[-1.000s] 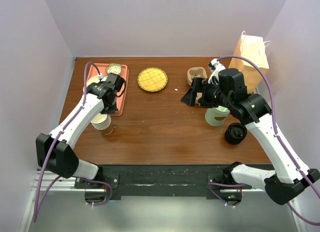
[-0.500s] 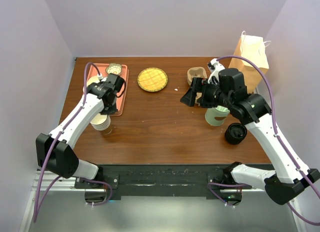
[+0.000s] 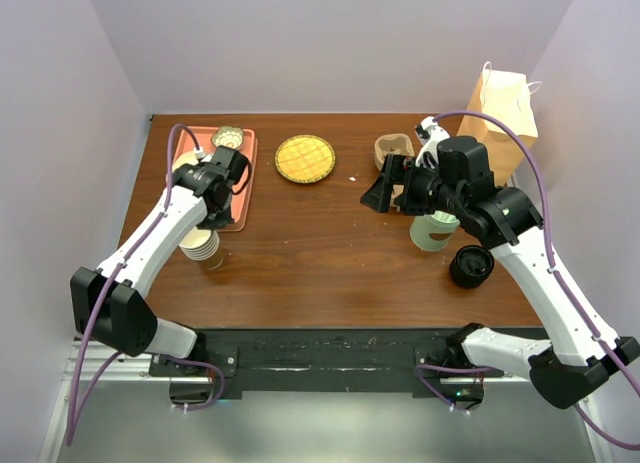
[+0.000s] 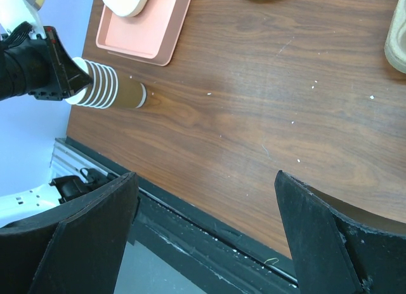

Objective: Pack the takeout coffee

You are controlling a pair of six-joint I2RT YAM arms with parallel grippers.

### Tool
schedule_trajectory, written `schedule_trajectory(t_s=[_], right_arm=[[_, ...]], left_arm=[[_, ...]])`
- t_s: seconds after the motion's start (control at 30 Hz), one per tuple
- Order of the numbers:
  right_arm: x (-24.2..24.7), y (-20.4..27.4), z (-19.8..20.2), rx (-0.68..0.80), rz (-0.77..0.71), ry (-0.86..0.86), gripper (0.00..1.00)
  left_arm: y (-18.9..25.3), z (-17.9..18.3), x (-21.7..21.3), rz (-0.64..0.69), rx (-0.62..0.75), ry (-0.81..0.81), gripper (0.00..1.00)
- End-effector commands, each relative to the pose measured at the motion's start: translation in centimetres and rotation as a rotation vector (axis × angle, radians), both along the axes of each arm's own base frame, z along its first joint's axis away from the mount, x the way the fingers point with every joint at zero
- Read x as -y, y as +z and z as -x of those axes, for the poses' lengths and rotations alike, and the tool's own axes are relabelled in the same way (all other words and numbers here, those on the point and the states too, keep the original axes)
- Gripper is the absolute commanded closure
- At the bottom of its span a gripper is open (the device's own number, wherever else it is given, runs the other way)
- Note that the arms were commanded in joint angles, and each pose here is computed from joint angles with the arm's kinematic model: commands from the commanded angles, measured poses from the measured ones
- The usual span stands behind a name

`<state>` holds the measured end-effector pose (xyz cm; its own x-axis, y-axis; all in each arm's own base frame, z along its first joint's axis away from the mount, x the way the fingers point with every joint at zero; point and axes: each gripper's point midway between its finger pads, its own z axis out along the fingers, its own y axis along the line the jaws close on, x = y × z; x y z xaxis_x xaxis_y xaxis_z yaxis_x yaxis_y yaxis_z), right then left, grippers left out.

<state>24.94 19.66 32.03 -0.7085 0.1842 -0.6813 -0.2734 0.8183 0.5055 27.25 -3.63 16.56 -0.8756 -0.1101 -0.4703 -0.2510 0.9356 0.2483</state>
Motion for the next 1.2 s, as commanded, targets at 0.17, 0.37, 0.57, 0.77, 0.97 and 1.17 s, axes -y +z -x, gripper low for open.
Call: schedule_trajectory(t_s=[0.17, 0.37, 0.57, 0.77, 0.97, 1.17], right_arm=[[-0.6, 0.6, 0.0, 0.016, -0.021, 0.025, 0.07], [-0.5, 0.6, 0.0, 0.01, -0.023, 0.019, 0.07], [-0.9, -0.1, -0.1, -0.008, -0.03, 0.024, 0.07], [-2.5, -1.1, -0.4, -0.061, -0.069, 0.069, 0.08], [-2.4, -1.0, -0.5, -0.057, -0.051, 0.078, 0.08], [-1.9, -0.4, -0.8, -0.062, 0.012, 0.082, 0.08]], left_arm=[[2.4, -0.3, -0.5, 0.0, 0.072, 0.001, 1.0], [3.9, -0.6, -1.1, -0.032, 0.106, 0.005, 1.0], [4.5, -0.5, -1.7, -0.069, 0.101, -0.006, 1.0], [4.3, -0.4, -2.2, -0.111, 0.065, -0.014, 1.0], [8.0, -1.9, -0.1, -0.063, 0.134, -0.054, 1.0], [9.5, -2.2, 1.9, -0.003, 0.156, -0.091, 1.0]])
